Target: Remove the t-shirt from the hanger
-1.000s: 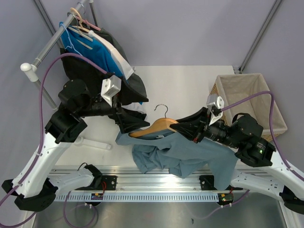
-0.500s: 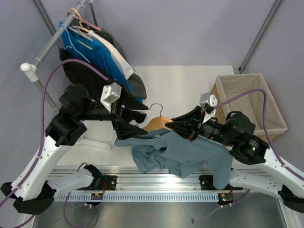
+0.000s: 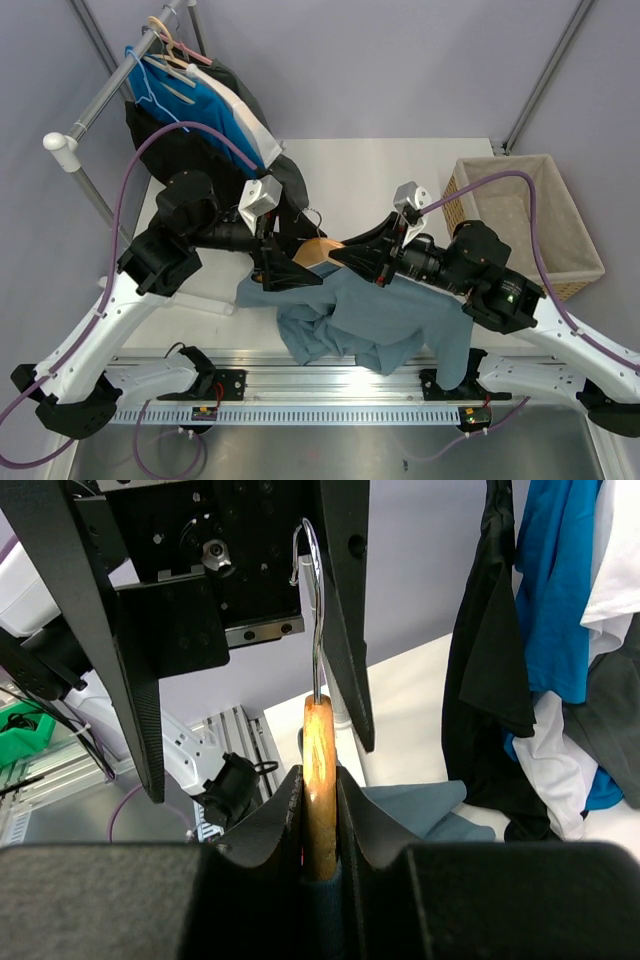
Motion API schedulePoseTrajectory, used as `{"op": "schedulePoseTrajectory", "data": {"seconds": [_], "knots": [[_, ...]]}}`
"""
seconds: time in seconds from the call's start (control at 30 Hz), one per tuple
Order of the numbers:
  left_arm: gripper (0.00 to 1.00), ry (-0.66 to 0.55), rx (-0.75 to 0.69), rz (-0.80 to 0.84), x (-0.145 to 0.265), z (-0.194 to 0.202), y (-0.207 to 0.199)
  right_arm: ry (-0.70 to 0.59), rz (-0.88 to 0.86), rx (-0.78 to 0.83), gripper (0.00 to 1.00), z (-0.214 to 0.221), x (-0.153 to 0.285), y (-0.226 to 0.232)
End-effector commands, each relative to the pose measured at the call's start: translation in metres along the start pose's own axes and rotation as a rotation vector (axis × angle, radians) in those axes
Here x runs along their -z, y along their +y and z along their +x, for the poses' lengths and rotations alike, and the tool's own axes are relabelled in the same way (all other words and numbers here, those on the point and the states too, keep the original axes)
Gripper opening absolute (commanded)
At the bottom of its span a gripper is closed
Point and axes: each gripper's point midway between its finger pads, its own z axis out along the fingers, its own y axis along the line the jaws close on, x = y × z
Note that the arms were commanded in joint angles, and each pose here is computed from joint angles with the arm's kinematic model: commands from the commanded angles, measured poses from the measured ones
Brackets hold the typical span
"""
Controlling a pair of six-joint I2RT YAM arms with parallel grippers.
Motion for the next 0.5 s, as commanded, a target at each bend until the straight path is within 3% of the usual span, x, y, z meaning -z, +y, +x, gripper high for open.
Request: {"op": "schedulePoseTrajectory", "data": {"seconds": [0.0, 0.3, 0.33, 0.37, 0.47], "knots": [[0.84, -0.008, -0.018, 0.024, -0.002, -0.002, -0.005, -0.196, -0.066, 0.021, 0.00, -0.064, 0.005, 0.021], [0.58, 0.029, 0.051, -0.019, -0.015, 0.014, 0.017, -0.202, -0.082, 0.024, 0.00, -0.070, 0.008, 0.026], [0.53, 0.033, 0.056, -0.021, -0.017, 0.015, 0.018, -0.200, -0.085, 0.024, 0.00, -0.070, 0.007, 0.026], [0.38, 0.034, 0.057, -0.022, -0.018, 0.015, 0.019, -0.196, -0.088, 0.023, 0.00, -0.069, 0.007, 0.026], [0.06, 0.038, 0.071, -0.037, -0.021, 0.016, 0.023, -0.185, -0.092, 0.018, 0.00, -0.065, 0.006, 0.026]]}}
